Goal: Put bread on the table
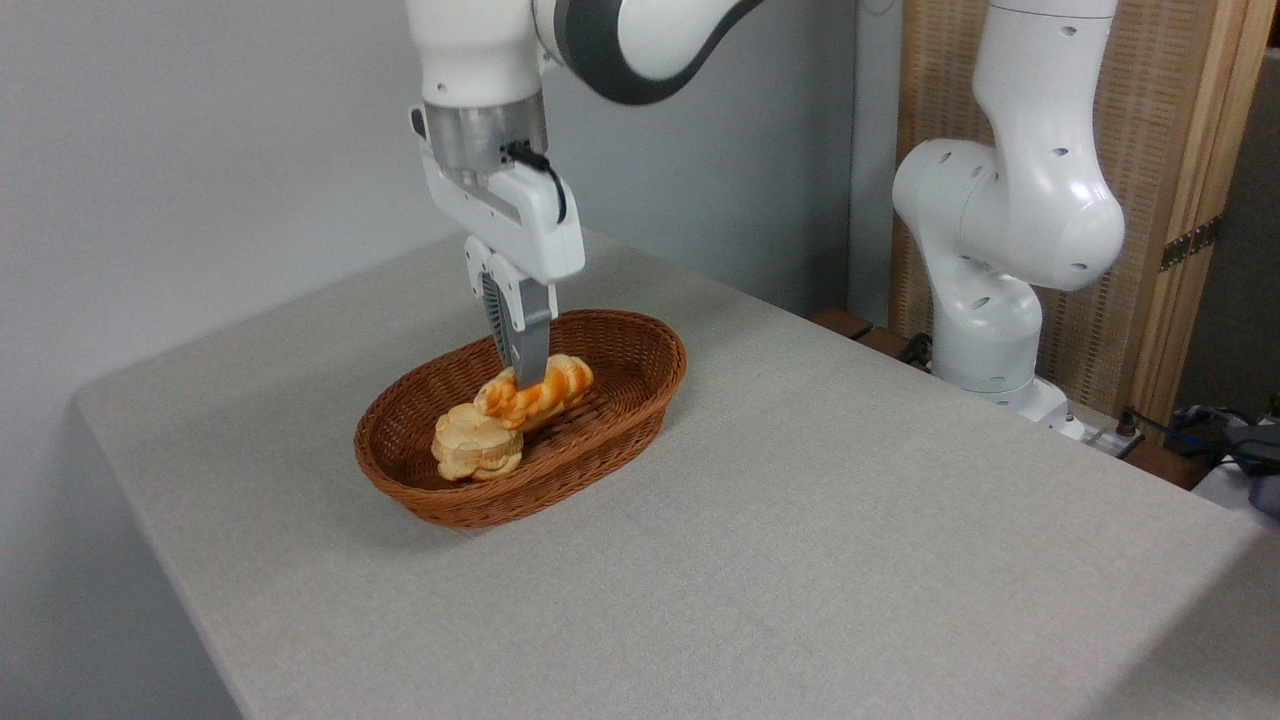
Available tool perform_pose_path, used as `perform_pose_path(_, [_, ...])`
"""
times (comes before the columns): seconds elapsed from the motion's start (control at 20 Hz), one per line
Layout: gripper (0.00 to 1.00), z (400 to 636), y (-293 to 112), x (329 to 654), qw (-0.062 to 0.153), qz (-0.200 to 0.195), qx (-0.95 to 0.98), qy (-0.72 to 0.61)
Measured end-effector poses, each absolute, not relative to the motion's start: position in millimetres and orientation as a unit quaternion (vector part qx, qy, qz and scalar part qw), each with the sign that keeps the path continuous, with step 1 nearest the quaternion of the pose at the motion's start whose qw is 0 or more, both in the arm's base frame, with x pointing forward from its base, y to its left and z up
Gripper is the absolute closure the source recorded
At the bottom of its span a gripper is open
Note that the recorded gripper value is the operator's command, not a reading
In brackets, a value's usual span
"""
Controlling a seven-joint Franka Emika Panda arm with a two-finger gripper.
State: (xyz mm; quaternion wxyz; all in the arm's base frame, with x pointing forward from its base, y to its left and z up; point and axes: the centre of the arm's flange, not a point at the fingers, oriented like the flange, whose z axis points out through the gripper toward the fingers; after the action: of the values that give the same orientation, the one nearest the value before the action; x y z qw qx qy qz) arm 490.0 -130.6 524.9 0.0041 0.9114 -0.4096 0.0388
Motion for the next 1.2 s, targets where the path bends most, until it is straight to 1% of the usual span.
perform_pose_path(0.2, [0.88, 557.2, -86.1, 498.4, 0.010, 0.043, 0.927, -0.372])
perform_pose_path(0.3, [0.88, 566.1, -65.4, 501.3, 0.012, 0.049, 0.933, -0.357])
perform_pose_path(0.45, [0.86, 567.8, -44.8, 503.0, 0.014, 0.052, 0.934, -0.354])
perform_pose_path(0.65, [0.84, 564.9, 1.3, 504.1, 0.019, 0.048, 0.925, -0.376])
perform_pose_path(0.75, [0.79, 562.1, 19.5, 503.4, 0.022, 0.046, 0.917, -0.395])
perform_pose_path(0.85, [0.71, 558.8, 26.2, 503.2, 0.023, 0.041, 0.908, -0.415])
perform_pose_path(0.9, [0.49, 557.7, 26.6, 503.5, 0.024, 0.040, 0.906, -0.420])
perform_pose_path(0.95, [0.03, 554.6, 26.3, 504.5, 0.024, 0.037, 0.902, -0.430])
perform_pose_path(1.0, [0.00, 551.4, 25.8, 505.7, 0.025, 0.034, 0.899, -0.435])
perform_pose_path(1.2, [0.00, 540.8, 24.5, 510.2, 0.028, 0.025, 0.895, -0.444])
